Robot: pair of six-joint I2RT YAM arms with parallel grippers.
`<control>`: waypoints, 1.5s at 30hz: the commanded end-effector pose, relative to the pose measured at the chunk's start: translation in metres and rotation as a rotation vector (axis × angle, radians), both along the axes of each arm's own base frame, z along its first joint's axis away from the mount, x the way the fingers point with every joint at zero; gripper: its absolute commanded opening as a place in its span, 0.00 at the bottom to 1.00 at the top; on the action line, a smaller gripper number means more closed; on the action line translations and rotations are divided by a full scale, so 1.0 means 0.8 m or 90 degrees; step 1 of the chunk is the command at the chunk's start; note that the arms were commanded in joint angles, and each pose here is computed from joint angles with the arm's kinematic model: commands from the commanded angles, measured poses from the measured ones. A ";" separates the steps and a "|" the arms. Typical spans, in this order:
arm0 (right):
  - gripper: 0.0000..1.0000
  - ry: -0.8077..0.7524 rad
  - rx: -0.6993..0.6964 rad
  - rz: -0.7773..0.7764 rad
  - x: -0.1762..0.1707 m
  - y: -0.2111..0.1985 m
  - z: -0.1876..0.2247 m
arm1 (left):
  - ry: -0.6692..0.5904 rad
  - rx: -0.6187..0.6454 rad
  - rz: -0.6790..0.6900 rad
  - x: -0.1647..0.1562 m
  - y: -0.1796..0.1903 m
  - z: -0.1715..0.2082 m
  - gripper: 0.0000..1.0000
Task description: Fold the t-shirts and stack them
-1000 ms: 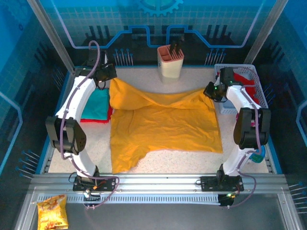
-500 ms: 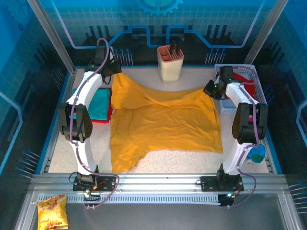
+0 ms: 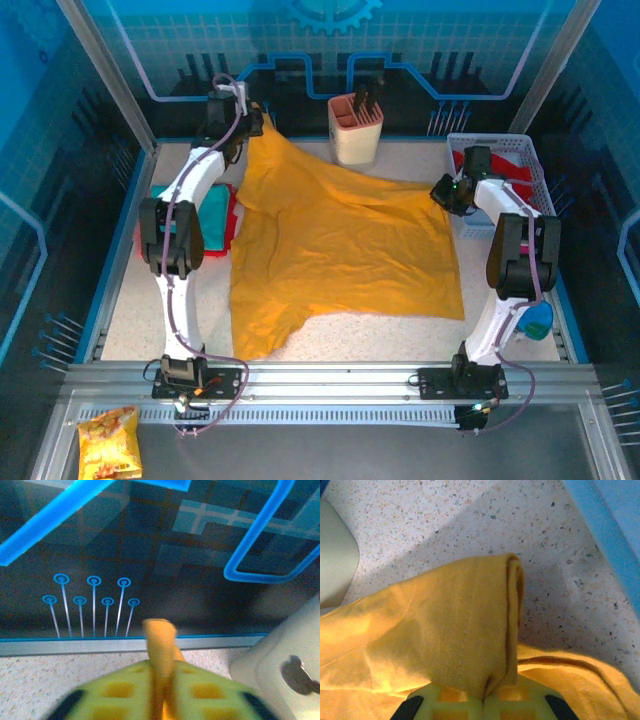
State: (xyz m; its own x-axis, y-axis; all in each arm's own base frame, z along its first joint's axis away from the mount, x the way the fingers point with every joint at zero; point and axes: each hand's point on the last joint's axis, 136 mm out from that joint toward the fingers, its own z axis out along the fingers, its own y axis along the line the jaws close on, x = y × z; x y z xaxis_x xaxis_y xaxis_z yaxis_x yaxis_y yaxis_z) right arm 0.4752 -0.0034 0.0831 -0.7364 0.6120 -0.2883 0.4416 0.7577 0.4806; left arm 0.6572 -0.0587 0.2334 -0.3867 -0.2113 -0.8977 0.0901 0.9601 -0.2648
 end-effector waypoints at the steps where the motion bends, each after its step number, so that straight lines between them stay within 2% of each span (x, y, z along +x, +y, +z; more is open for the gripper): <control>1: 0.00 0.014 0.004 0.000 0.004 -0.005 -0.009 | -0.004 0.014 -0.008 0.022 0.004 -0.013 0.58; 2: 0.00 0.017 0.002 -0.001 0.003 -0.006 -0.011 | 0.003 0.015 -0.008 0.026 0.004 -0.017 0.64; 4: 0.00 0.018 0.000 0.004 0.001 -0.005 -0.010 | 0.006 0.018 -0.008 0.030 0.004 -0.023 0.82; 5: 0.07 0.018 0.000 0.009 0.000 -0.004 -0.009 | 0.008 0.019 -0.001 0.031 0.007 -0.025 0.89; 6: 0.20 0.015 0.002 0.016 0.000 -0.003 -0.007 | 0.016 0.020 0.005 0.030 0.009 -0.025 0.91; 9: 0.45 0.003 0.008 0.033 -0.002 0.004 0.001 | 0.047 0.018 0.015 0.019 0.012 -0.020 0.94; 11: 0.72 -0.010 0.010 0.044 -0.004 0.007 0.009 | 0.077 0.006 0.029 0.002 0.016 -0.018 0.97; 12: 0.81 -0.013 0.010 0.049 -0.006 0.009 0.012 | 0.092 0.001 0.034 -0.009 0.017 -0.018 0.97; 13: 0.90 -0.017 0.012 0.056 -0.008 0.012 0.016 | 0.111 -0.007 0.041 -0.022 0.018 -0.018 0.98; 15: 0.99 -0.023 0.013 0.075 -0.015 0.021 0.024 | 0.160 -0.020 0.060 -0.052 0.022 -0.023 0.98; 19: 1.00 -0.011 -0.023 0.110 -0.043 0.034 0.040 | 0.272 -0.056 0.112 -0.126 0.031 -0.046 0.97; 23: 1.00 0.001 -0.014 0.142 -0.082 0.058 0.046 | 0.367 -0.098 0.137 -0.206 0.029 -0.072 0.94; 28: 0.98 0.064 -0.034 0.105 -0.151 0.058 0.030 | 0.468 -0.145 0.123 -0.314 0.014 -0.099 0.85; 30: 0.97 0.087 -0.039 0.094 -0.178 0.056 0.024 | 0.504 -0.160 0.123 -0.357 0.010 -0.110 0.78; 34: 0.95 0.150 -0.090 0.069 -0.236 0.038 0.010 | 0.581 -0.225 0.117 -0.437 -0.009 -0.134 0.75; 38: 0.92 0.200 -0.122 0.043 -0.291 0.024 -0.008 | 0.637 -0.193 0.138 -0.514 -0.015 -0.151 0.75; 42: 0.89 0.233 -0.138 0.011 -0.331 0.013 -0.025 | 0.697 -0.207 0.174 -0.580 -0.014 -0.166 0.74; 45: 0.86 0.260 -0.129 -0.007 -0.351 0.011 -0.037 | 0.747 -0.214 0.205 -0.625 -0.012 -0.181 0.66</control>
